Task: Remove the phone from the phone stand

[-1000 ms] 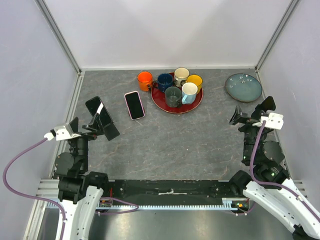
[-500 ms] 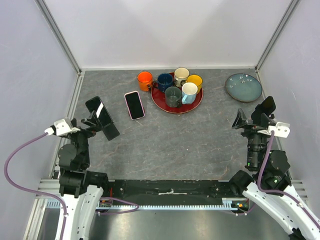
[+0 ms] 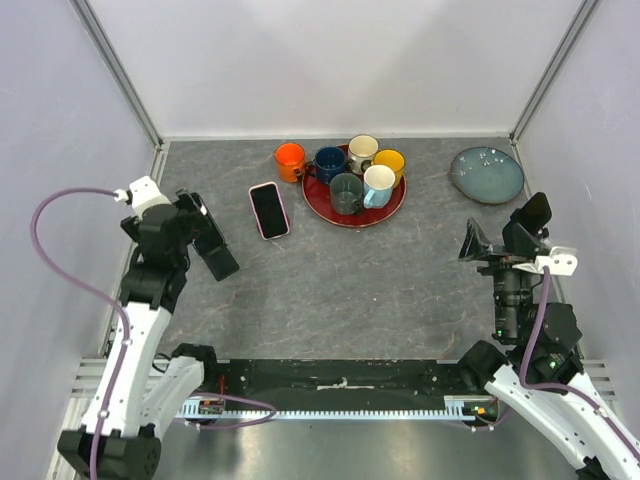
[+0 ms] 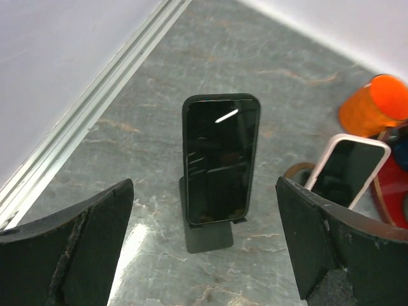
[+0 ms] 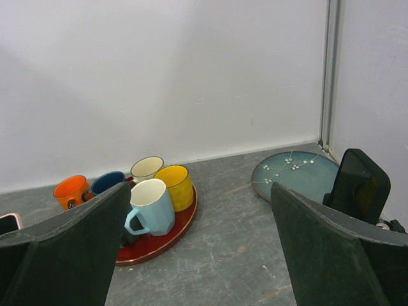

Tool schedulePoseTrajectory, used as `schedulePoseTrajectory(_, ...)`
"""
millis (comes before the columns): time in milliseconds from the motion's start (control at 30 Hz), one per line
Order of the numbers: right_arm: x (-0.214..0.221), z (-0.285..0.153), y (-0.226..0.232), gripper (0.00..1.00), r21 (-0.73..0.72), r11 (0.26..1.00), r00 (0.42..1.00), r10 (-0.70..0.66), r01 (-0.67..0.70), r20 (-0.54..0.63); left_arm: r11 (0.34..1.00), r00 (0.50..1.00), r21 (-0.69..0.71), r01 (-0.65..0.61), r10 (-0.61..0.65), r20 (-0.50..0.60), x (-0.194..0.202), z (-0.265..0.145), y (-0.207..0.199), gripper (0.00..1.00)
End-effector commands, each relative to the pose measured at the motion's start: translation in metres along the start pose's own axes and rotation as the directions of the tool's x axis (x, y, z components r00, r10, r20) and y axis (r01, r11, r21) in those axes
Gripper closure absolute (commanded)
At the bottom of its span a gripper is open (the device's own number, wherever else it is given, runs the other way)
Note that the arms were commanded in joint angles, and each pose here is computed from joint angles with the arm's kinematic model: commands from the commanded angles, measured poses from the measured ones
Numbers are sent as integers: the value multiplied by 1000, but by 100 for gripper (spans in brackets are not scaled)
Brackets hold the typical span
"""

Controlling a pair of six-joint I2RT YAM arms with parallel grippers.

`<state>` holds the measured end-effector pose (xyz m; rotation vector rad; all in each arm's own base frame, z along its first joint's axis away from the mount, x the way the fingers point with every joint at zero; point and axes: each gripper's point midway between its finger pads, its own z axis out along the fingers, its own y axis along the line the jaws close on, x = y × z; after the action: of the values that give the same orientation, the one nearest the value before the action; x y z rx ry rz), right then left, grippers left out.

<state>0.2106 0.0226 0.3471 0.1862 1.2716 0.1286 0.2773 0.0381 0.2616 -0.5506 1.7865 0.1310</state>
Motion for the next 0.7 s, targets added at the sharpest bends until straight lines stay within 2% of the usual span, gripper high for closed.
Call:
schedulePoseTrajectory(0, -7, -4, 4, 2, -41, 998, 999, 47, -46, 27, 986, 996, -158, -54, 41, -84, 8, 21, 14, 0)
schedulePoseTrajectory(200, -13, -10, 2, 2, -55, 995, 995, 83, -81, 52, 954, 973, -251, -167, 119, -197, 19, 50, 14, 0)
schedulePoseTrajectory(400, -17, -13, 5, 2, -89, 991, 992, 108, -102, 63, 970, 977, -222, -100, 54, -204, 20, 63, -4, 0)
schedulePoseTrajectory(667, -20, -16, 6, 2, -106, 988, 990, 123, -115, 74, 959, 977, -269, -94, 36, -210, 24, 75, -3, 0)
